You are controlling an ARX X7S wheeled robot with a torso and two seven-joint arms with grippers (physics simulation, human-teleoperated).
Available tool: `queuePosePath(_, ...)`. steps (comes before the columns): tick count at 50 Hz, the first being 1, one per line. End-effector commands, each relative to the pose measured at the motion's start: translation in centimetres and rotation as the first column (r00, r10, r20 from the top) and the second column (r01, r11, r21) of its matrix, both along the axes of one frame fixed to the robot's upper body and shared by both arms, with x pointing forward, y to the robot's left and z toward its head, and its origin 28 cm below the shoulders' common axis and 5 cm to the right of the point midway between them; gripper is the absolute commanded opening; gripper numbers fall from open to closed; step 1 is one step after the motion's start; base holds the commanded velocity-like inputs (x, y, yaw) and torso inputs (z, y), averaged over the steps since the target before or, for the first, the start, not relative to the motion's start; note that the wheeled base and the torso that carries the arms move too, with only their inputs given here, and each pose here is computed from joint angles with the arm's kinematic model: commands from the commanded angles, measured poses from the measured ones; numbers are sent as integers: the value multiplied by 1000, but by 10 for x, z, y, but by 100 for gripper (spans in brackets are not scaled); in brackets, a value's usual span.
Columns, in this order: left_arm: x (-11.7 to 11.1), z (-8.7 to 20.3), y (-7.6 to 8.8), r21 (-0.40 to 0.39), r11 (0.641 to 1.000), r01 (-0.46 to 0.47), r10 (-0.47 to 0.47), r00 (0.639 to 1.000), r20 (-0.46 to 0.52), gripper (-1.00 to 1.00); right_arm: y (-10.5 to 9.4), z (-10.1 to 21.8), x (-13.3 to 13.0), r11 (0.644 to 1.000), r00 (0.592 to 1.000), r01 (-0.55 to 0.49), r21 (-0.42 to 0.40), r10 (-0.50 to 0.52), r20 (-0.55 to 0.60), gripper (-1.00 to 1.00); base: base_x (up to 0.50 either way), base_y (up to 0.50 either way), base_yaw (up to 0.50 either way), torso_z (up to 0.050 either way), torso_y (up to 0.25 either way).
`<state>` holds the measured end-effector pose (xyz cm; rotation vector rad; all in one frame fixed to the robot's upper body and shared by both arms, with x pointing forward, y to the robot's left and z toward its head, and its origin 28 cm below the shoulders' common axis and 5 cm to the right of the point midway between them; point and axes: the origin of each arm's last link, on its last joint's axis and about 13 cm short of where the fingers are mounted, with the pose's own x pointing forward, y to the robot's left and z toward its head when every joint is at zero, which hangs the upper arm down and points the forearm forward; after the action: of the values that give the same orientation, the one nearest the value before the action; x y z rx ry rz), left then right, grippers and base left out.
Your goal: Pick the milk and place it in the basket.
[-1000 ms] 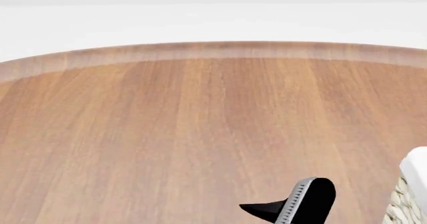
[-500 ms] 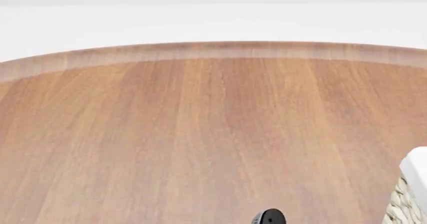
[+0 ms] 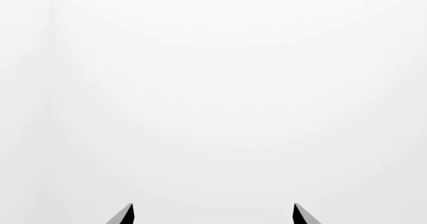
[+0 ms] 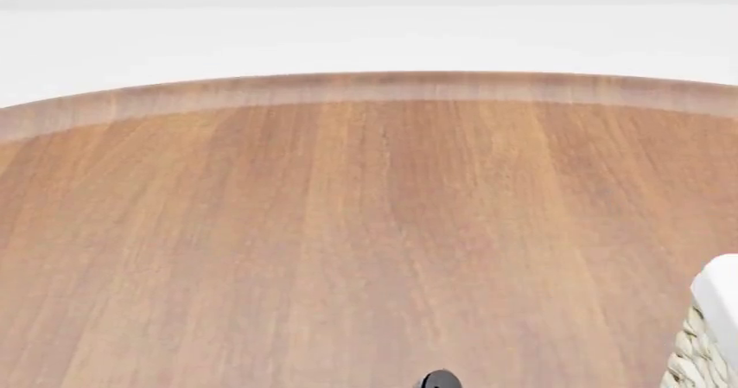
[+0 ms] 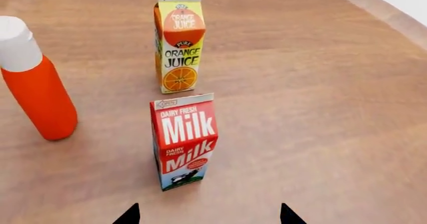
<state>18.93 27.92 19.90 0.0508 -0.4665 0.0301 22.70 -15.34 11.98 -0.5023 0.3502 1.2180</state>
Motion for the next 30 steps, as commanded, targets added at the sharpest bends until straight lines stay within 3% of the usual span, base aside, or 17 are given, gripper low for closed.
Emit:
queuePosePath(1,0,-1,2,-5,1000,-3,3,1000,6,100,8,-1,15,1000,1000,-8,24,8,7,100,0,0,0,0,0)
queuePosePath(13,-1,-2,3,-6,1000,-4,4,1000,6,100,23,-2,31,999,999,-33,28,33,11,100,0,0,0,0,0)
queuePosePath(30,0,-1,3,-3,1000,-3,3,1000,8,100,41,-15,35,995,995,-100,12,100,-18,100,0,0,0,0,0)
